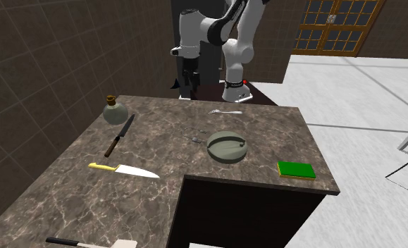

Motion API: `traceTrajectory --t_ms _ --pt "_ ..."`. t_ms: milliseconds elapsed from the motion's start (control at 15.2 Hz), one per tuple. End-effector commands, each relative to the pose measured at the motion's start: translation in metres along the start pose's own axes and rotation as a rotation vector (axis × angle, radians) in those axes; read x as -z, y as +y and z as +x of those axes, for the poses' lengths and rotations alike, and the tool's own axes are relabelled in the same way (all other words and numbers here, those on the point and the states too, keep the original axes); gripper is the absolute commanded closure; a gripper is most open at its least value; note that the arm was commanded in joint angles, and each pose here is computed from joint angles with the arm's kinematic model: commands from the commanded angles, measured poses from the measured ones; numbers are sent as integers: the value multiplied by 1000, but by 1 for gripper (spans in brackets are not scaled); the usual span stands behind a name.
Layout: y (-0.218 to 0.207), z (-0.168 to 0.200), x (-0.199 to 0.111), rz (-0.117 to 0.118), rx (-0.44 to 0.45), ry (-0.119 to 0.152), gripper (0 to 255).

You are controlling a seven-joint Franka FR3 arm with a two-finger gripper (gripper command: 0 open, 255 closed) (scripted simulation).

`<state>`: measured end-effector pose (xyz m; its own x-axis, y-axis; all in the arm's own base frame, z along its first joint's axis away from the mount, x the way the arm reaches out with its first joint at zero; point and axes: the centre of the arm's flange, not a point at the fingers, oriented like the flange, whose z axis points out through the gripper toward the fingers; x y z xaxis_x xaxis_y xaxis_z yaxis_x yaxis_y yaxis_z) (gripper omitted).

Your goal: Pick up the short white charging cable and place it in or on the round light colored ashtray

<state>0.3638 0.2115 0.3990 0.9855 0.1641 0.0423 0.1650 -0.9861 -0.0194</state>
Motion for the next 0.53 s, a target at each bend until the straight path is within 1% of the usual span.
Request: traceTrajectory --t_ms 0,462 --pt "-18 7 -18 -1 6 -4 0" --pt "-81 28 -84 -8 27 -21 0"
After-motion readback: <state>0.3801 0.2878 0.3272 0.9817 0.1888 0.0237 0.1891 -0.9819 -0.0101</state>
